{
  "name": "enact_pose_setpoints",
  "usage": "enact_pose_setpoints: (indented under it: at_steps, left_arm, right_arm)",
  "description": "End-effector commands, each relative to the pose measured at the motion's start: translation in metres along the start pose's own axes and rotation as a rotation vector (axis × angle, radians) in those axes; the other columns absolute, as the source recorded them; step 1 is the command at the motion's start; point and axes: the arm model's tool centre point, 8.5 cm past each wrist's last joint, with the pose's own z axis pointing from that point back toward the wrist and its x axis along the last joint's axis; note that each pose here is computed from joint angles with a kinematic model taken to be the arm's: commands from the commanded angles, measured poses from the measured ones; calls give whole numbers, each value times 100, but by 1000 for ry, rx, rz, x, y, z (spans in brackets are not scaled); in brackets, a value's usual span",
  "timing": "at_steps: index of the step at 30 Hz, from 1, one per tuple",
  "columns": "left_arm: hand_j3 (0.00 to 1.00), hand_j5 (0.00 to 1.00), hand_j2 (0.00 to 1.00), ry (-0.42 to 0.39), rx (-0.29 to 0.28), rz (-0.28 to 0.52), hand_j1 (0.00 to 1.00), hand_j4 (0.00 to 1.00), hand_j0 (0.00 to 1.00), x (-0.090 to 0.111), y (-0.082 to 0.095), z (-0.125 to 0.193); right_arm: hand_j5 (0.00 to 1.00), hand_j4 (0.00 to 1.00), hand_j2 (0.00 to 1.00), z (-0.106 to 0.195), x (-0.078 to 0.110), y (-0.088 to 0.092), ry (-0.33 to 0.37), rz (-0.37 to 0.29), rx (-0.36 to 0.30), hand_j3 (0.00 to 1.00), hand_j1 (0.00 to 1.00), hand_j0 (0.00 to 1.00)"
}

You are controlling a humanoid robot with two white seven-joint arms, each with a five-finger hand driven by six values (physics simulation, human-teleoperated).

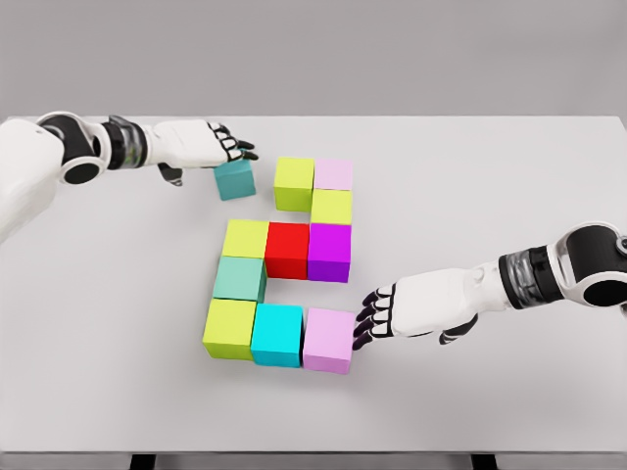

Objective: Assemble the squares on the desktop into the number 2

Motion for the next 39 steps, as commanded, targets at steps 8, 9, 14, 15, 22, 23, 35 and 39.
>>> enact_pose_setpoints:
  at_steps: [8,9,14,15,22,23,35,39]
  left_arm:
    - [100,100,100,-1,5,-9,100,100,100,-1,-1,8]
    - [100,100,100,-2,7,-10,100,100,100,-1,-1,9]
    - [100,100,100,1,4,-7,100,100,100,-2,-3,11]
    - [100,100,100,0,7,-8,100,100,100,-1,-3,11]
    - [100,100,100,0,15,-12,100,100,100,-2,0,14]
    - [100,100,100,0,20,-12,100,100,100,-2,1,15]
    - [100,100,100,86,76,13,100,100,100,-32,11,44]
    - [100,100,100,127,48,22,100,100,100,-45,-4,64]
  right_arm:
    - [100,100,100,-1,-1,-7,-1,9,-10,100,100,100]
    - [100,100,100,-1,-1,-7,-1,9,-10,100,100,100]
    - [100,100,100,-1,-1,-7,-2,9,-11,100,100,100]
    - [100,100,100,-1,-1,-7,-2,9,-11,100,100,100]
    - [100,100,100,0,-1,-6,2,7,-9,100,100,100]
    - [100,100,100,1,-2,-5,4,6,-8,100,100,100]
    - [100,100,100,0,-1,-4,0,4,-4,100,100,100]
    - [100,100,100,-1,0,-5,-4,6,-6,100,100,100]
